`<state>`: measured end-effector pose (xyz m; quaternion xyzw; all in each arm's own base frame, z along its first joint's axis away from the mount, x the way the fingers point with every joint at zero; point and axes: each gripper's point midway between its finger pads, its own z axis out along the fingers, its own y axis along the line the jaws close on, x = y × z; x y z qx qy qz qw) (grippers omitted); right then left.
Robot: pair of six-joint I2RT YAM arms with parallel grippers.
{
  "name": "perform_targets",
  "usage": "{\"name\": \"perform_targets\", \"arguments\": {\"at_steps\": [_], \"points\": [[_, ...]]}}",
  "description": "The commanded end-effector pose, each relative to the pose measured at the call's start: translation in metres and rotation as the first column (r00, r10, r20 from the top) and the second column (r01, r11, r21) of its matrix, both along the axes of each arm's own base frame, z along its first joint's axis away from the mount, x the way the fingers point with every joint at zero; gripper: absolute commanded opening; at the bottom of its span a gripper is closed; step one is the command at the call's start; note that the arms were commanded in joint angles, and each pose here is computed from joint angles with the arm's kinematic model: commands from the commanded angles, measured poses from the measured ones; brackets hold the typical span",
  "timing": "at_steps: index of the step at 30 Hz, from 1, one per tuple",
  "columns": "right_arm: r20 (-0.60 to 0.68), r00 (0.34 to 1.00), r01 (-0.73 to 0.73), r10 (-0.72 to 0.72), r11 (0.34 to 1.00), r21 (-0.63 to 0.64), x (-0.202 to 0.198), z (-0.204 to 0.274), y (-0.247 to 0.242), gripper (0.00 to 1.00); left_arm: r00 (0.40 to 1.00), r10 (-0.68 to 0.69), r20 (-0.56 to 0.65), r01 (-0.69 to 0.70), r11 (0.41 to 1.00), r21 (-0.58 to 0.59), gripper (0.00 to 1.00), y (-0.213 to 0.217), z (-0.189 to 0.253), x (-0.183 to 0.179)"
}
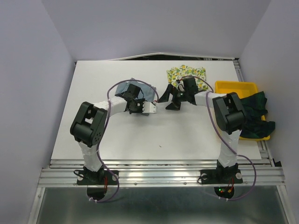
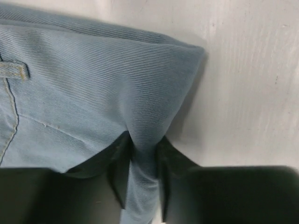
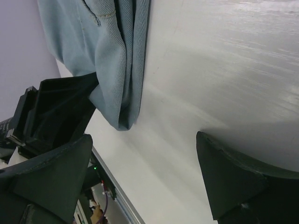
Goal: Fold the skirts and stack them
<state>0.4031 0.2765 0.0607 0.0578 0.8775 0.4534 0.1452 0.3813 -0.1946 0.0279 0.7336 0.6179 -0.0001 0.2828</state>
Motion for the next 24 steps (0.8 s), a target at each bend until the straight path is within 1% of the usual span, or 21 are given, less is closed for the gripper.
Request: {"name": "perform_targets", "arguments": {"at_steps": [1,2,3,4,6,7,8,10,15,18,19,20,21,22,24], "points": [[0.050,0.998,0.035,-0.037,0.999,0.036,0.007,0.003,0.005,0.98,0.995,0.042,-0.088,-0.047,0.997,-0.058,0.25,-0.005,0.002,0.000],[0.048,0.998,0.043,-0.045,0.998,0.036,0.007,0.002,0.005,0.98,0.991,0.053,-0.119,-0.062,0.995,-0.073,0.21,-0.006,0.004,-0.003],[0.057,0.997,0.048,-0.050,0.998,0.034,0.008,0.002,0.008,1.00,0.989,0.062,-0.134,-0.078,0.990,-0.121,0.15,-0.013,0.015,0.002],[0.047,0.997,0.060,-0.062,0.998,0.036,0.008,-0.001,0.008,1.00,0.985,0.069,-0.161,-0.090,0.988,-0.126,0.13,-0.014,0.018,0.000],[0.055,0.996,0.070,-0.073,0.996,0.051,0.010,0.000,0.014,1.00,0.982,0.069,-0.174,-0.098,0.982,-0.164,0.06,-0.021,0.031,0.005],[0.041,0.996,0.077,-0.080,0.995,0.067,0.009,0.000,0.019,1.00,0.976,0.070,-0.206,-0.108,0.977,-0.181,0.03,-0.023,0.034,0.001],[0.047,0.995,0.081,-0.085,0.994,0.079,0.013,-0.001,0.021,1.00,0.976,0.068,-0.209,-0.110,0.974,-0.197,0.00,-0.027,0.039,0.003],[0.042,0.997,0.060,-0.064,0.994,0.094,0.009,-0.002,0.035,1.00,0.969,0.068,-0.236,-0.119,0.970,-0.210,0.00,-0.030,0.041,0.000],[0.026,0.998,0.056,-0.060,0.989,0.137,0.013,0.000,0.058,1.00,0.964,0.068,-0.256,-0.127,0.967,-0.221,0.00,-0.033,0.044,-0.001],[-0.028,0.997,0.071,-0.067,0.983,0.167,0.013,-0.008,0.066,1.00,0.963,0.069,-0.261,-0.131,0.964,-0.232,0.00,-0.034,0.049,-0.002],[-0.025,0.998,0.069,-0.066,0.980,0.187,0.016,-0.005,0.069,1.00,0.962,0.068,-0.264,-0.133,0.962,-0.238,0.00,-0.035,0.050,-0.003],[-0.063,0.996,0.077,-0.065,0.977,0.200,0.012,-0.010,0.076,1.00,0.961,0.072,-0.267,-0.138,0.961,-0.239,0.00,-0.035,0.050,-0.003],[-0.057,0.996,0.081,-0.070,0.972,0.219,0.015,-0.008,0.078,1.00,0.957,0.085,-0.276,-0.155,0.958,-0.243,0.00,-0.036,0.051,-0.003],[-0.084,0.994,0.089,-0.071,0.969,0.229,0.012,-0.011,0.083,1.00,0.958,0.092,-0.273,-0.164,0.954,-0.253,0.00,-0.037,0.053,-0.002],[-0.093,0.993,0.092,-0.071,0.965,0.245,0.010,-0.011,0.089,1.00,0.952,0.114,-0.284,-0.191,0.947,-0.260,0.00,-0.038,0.052,0.000]]}}
